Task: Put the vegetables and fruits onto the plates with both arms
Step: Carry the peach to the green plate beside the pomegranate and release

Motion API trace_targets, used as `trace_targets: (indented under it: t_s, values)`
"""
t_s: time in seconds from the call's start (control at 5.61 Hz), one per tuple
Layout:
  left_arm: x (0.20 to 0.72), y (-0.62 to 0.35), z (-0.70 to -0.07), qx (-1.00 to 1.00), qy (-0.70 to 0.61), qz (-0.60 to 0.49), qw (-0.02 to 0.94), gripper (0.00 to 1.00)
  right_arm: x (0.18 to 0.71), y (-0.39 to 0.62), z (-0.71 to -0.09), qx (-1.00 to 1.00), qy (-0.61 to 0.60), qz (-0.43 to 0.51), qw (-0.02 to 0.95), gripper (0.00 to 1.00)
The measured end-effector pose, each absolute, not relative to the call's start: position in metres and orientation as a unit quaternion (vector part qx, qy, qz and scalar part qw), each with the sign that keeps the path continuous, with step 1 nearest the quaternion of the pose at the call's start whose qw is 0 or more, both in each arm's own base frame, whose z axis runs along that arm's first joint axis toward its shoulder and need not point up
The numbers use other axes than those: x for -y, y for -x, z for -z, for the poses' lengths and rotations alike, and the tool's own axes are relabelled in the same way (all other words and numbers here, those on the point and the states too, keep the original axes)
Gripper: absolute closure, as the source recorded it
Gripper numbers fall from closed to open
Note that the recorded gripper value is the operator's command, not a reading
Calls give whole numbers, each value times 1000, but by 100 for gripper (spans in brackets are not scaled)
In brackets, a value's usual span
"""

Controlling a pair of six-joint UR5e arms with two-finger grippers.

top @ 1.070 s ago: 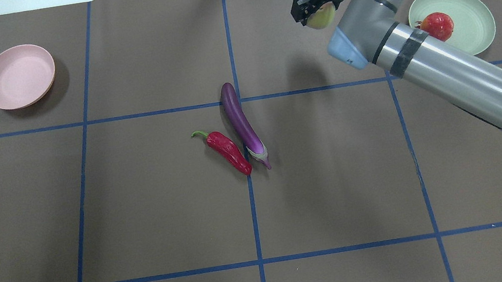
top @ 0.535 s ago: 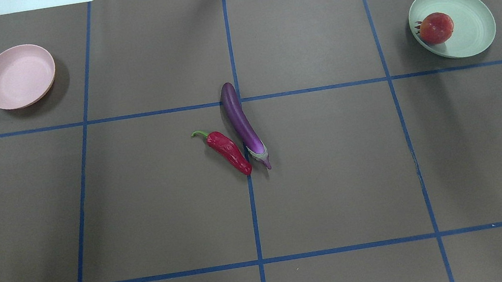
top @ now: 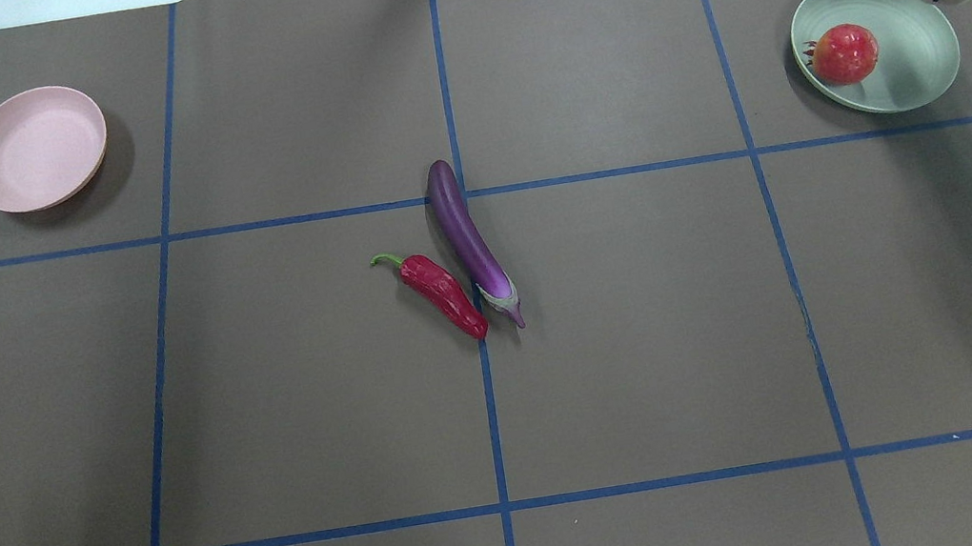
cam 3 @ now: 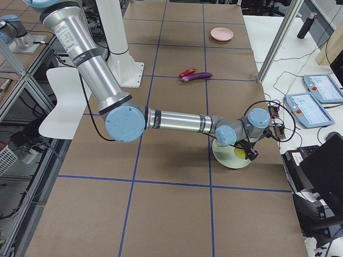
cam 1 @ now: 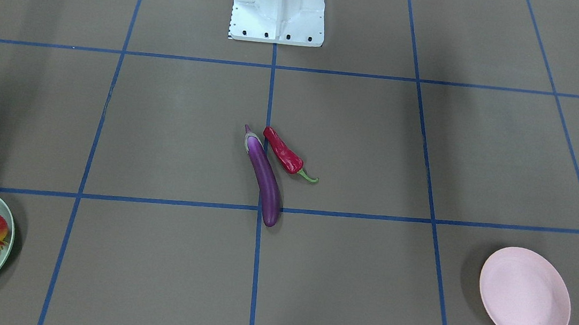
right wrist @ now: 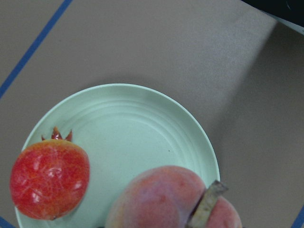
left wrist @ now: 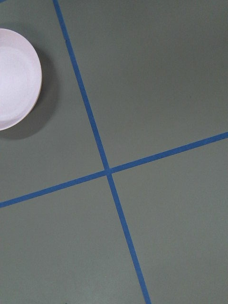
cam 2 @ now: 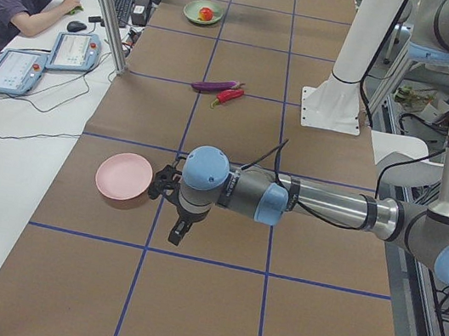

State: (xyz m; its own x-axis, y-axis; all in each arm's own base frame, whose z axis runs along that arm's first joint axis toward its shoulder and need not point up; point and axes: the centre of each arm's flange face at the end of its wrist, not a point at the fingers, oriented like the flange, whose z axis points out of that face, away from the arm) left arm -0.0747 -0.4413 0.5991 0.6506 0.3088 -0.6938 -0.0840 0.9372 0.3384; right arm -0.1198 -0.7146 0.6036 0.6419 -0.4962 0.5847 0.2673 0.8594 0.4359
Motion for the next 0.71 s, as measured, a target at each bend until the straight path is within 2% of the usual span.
trace_targets:
  t_s: [0.36, 0.71]
  values:
    - [441, 75, -599, -403, -140, -110, 898, 0, 690, 178, -619, 346, -174, 179, 904, 2]
    - [441, 75, -598, -403, -141, -111, 898, 0, 678, 169, -621, 348, -182, 154, 907, 1]
